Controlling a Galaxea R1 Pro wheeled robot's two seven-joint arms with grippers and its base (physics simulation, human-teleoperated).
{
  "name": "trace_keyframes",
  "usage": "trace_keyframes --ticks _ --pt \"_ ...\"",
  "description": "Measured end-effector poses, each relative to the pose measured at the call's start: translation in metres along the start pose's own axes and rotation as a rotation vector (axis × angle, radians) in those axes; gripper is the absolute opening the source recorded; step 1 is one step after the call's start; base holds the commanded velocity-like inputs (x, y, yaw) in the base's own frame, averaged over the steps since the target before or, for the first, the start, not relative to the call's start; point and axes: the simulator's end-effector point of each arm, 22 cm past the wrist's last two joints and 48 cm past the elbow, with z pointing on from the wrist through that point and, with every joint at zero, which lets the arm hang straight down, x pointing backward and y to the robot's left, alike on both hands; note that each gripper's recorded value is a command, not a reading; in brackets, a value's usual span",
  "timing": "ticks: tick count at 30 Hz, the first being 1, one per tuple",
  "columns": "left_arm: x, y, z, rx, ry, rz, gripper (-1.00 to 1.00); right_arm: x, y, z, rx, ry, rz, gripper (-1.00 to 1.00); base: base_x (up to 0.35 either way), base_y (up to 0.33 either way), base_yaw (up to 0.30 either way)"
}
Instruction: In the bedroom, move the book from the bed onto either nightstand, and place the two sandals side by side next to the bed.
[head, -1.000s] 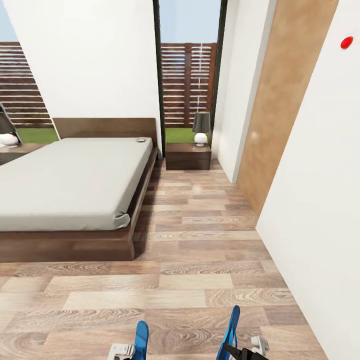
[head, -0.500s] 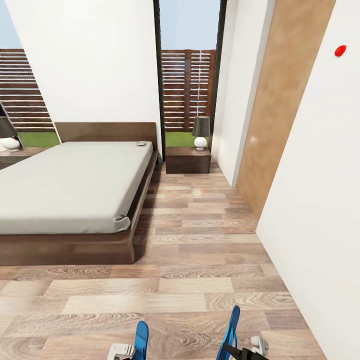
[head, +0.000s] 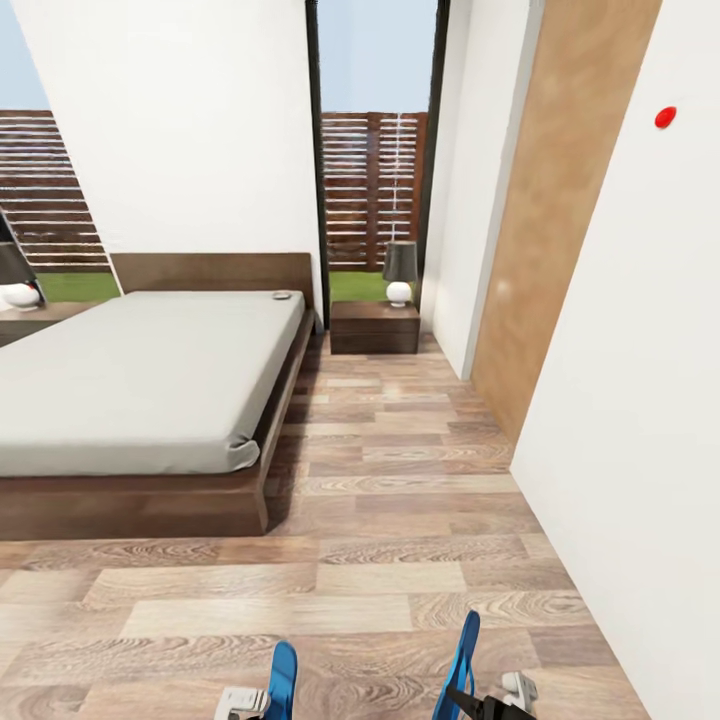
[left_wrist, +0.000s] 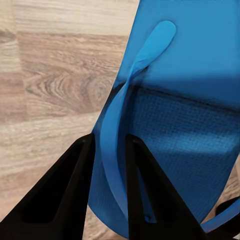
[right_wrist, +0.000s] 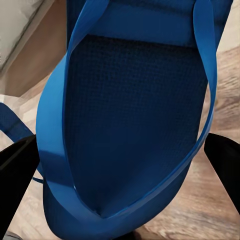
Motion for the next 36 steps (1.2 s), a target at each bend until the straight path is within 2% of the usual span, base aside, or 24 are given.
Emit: trace_keyframes --ticks 19,36 --pt "-0.013 -0.003 -0.004 0.002 -0.027 0.012 -1.00 -0.010 0.008 -0.002 -0.012 -0.019 -0.020 -1.00 0.000 0.000 -0.066" --pt "-0.014 -0.003 -0.004 0.003 -0.028 0.014 -1.00 -0.011 0.009 -0.002 -0.014 -0.021 -0.023 -1.00 0.031 0.000 -0.005"
